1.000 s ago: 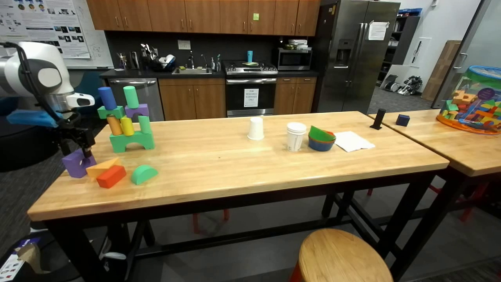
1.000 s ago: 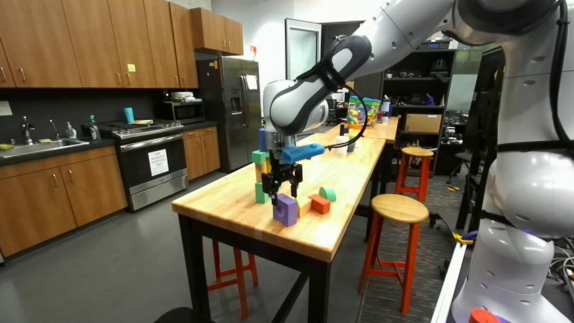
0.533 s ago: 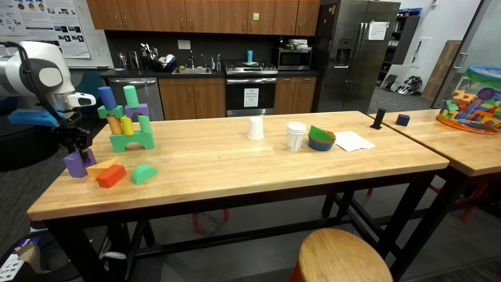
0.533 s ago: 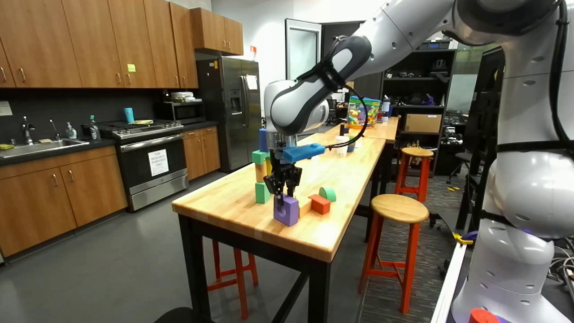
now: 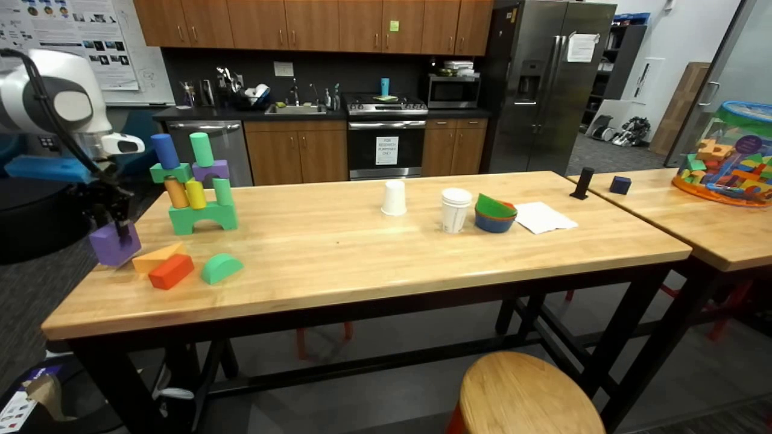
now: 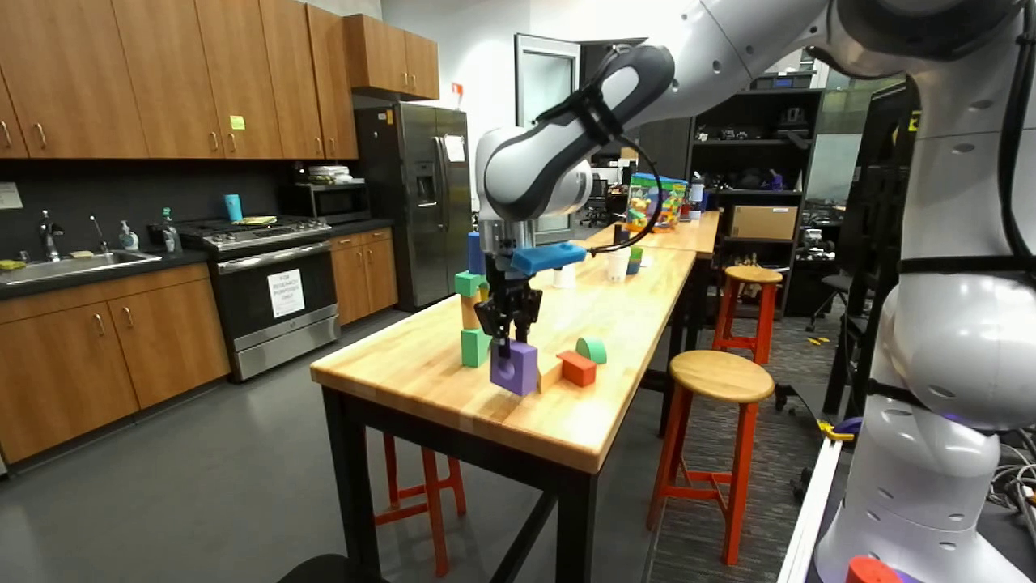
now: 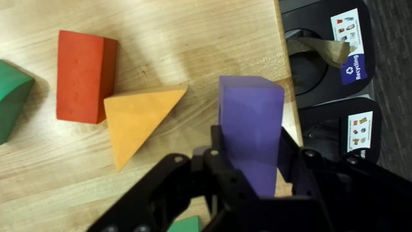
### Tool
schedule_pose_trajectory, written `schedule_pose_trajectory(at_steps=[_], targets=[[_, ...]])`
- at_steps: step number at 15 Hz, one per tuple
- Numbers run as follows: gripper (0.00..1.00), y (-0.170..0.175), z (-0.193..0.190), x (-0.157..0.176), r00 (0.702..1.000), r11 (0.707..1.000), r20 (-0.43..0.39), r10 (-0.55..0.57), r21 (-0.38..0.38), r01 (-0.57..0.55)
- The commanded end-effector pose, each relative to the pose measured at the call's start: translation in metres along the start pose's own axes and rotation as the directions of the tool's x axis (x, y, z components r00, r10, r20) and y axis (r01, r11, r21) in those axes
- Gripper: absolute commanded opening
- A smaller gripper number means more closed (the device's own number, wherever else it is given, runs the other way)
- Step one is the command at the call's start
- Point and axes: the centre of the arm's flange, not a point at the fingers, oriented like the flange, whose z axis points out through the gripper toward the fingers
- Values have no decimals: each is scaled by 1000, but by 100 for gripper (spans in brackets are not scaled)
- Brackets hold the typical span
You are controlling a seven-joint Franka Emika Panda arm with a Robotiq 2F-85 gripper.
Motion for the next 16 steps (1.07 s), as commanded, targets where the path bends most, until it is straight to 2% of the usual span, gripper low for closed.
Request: schedule_pose_trajectory(at_steps=[1, 6, 9, 11, 12, 13, 16], targets=[[15, -3, -82, -10, 997, 997, -17, -73, -1, 73], [15, -8, -214, -15, 982, 987, -101, -159, -18, 158], [15, -8, -281, -17, 970, 983, -163, -182, -34, 179], [15, -7, -301, -20, 962, 977, -171, -213, -59, 206], [15, -8, -281, -34, 966, 984, -184, -180, -39, 175], [40, -8, -288, -35, 964, 983, -192, -182, -39, 178], [40, -8, -282, -34, 966, 983, -182, -182, -39, 178]])
